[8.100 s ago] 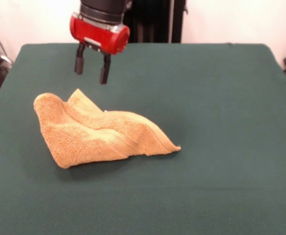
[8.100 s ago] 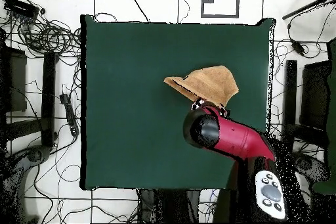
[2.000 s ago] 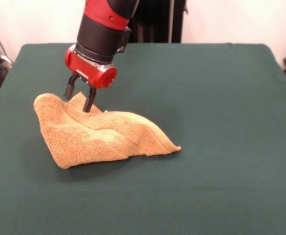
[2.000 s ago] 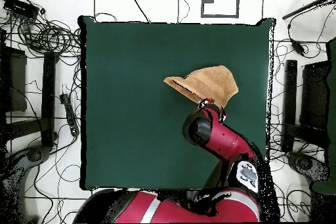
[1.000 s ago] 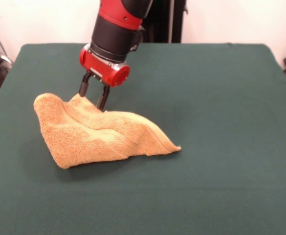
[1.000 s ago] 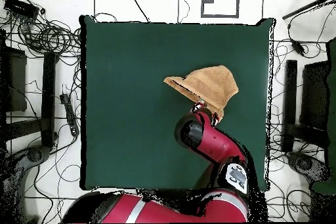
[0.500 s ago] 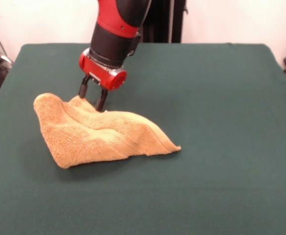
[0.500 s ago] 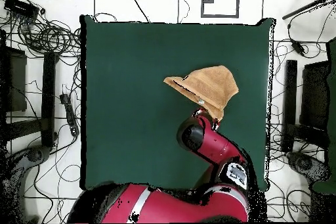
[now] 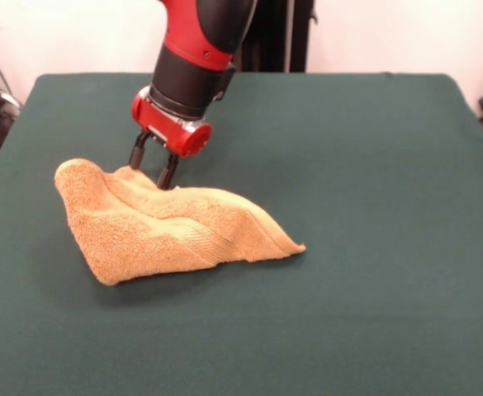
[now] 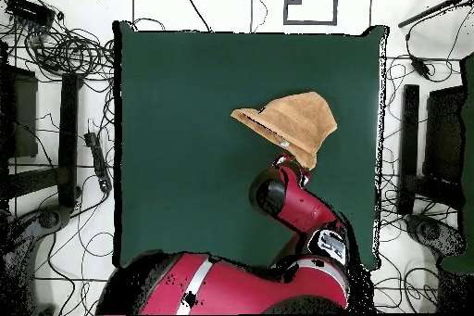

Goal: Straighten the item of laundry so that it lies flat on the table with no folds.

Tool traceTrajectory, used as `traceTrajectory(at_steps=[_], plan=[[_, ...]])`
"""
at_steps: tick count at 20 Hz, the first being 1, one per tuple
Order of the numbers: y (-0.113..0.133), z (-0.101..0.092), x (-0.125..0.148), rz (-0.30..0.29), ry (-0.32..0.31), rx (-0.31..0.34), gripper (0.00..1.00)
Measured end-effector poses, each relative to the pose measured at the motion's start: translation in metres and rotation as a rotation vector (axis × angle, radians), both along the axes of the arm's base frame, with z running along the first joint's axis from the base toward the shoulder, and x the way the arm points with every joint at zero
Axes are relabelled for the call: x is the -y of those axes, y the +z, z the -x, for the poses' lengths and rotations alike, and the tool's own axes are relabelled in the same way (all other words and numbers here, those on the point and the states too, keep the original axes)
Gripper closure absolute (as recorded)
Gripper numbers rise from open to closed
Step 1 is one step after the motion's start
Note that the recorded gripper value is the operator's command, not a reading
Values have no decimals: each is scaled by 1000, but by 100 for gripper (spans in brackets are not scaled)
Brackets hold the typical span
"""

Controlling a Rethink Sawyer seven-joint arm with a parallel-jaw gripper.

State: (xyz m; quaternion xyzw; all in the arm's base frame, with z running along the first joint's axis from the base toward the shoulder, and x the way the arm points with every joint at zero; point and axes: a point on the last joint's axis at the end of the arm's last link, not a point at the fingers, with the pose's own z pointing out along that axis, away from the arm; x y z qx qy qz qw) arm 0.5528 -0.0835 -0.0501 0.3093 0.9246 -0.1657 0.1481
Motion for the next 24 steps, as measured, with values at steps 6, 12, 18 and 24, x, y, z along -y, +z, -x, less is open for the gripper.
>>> traceTrajectory(at_steps=[6,12,18,24], plan=[[0,0,0,1,-2,0,0],[1,3,0,1,-6,-2,0],[7,14,3,23,-14,-19,0],[15,23,8,47,-20,-31,0]])
